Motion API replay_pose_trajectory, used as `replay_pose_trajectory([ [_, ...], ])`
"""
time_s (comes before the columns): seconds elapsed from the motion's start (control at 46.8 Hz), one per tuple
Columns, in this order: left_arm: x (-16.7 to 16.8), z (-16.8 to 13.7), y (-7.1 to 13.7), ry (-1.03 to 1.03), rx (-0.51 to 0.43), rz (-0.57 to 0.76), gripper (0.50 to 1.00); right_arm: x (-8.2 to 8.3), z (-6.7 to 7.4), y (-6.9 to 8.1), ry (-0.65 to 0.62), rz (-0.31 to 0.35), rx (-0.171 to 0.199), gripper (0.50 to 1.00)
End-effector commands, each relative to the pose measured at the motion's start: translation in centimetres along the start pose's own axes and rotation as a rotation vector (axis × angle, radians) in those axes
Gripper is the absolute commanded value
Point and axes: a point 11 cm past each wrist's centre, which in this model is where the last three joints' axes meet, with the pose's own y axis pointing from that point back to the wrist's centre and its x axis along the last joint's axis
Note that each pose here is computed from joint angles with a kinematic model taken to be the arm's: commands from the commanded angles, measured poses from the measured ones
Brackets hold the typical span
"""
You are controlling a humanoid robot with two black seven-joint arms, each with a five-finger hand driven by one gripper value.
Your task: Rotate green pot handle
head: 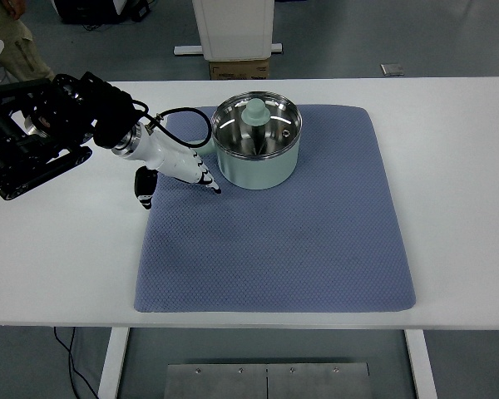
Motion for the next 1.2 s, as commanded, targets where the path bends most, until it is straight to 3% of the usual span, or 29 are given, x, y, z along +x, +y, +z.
replay_pose_trajectory([
  [0.0, -0.1, -0.2, 0.0, -0.008, 0.009, -0.002, 1.0, 0.0, 0.0, 0.0, 0.0, 0.0, 0.0, 1.0],
  [0.513, -0.2, -1.2, 0.3, -0.056, 0.05, -0.003, 1.0, 0.0, 0.0, 0.0, 0.0, 0.0, 0.0, 1.0],
  [1.175, 2.6, 3.1, 0.7, 0.037, -0.145, 0.061, 1.0, 0.0, 0.0, 0.0, 0.0, 0.0, 0.0, 1.0],
])
